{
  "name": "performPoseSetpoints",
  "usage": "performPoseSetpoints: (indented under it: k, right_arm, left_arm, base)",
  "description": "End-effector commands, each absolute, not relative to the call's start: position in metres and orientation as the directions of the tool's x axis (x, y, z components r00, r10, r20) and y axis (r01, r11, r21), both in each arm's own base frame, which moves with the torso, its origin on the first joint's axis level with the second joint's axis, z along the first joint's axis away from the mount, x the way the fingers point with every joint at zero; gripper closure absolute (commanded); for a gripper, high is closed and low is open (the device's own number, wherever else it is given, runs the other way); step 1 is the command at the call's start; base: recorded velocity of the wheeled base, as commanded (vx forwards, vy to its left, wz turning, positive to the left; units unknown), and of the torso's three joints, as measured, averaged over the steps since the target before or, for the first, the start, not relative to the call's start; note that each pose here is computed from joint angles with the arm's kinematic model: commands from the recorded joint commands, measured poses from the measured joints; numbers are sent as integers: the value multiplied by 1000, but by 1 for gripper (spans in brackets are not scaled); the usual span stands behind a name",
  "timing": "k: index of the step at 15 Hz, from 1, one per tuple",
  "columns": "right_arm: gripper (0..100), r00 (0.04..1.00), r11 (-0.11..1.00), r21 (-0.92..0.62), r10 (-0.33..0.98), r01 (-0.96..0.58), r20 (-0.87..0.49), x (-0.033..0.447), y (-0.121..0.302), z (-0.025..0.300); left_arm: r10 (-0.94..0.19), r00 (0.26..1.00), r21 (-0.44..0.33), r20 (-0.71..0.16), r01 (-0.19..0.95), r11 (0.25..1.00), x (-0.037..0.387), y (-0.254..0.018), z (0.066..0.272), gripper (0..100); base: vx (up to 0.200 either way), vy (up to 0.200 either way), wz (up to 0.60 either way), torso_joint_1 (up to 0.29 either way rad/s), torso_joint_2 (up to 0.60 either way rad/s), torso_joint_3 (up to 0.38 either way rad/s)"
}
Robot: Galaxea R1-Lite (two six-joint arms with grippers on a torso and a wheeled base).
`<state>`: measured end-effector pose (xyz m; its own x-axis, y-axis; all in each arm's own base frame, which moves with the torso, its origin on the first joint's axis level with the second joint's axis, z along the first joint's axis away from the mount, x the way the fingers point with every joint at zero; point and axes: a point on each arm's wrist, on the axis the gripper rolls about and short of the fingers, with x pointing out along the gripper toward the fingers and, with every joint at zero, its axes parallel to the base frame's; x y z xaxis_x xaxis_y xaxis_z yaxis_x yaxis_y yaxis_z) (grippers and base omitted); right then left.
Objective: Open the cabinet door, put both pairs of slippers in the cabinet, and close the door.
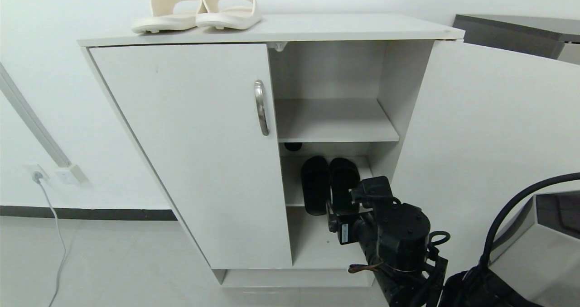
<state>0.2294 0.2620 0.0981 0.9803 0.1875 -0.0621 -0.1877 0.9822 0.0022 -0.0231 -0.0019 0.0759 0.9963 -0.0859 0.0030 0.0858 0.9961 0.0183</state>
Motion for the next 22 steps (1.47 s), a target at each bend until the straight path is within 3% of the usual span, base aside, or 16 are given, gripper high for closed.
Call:
performPoseSetpoints:
  k: [1, 12, 22]
  right_arm:
    - [0, 981, 983, -1, 184, -184, -67, 230, 262, 96]
    - [0, 981, 984, -15, 175, -177, -83, 233, 261, 89]
    - [0, 981, 984, -19, 173, -176, -85, 233, 261, 88]
  left_arm:
    - [-86, 996, 19, 3, 86, 996, -23, -2, 76, 100]
    - [-84, 996, 11, 2, 84, 996, -23, -2, 76, 100]
    - [-84, 996, 9, 2, 84, 996, -23, -2, 76, 100]
  base:
    - [0, 0, 0, 2, -2, 159]
    - [0, 0, 0, 0, 0, 14]
    - [0, 200, 0, 2, 0, 5]
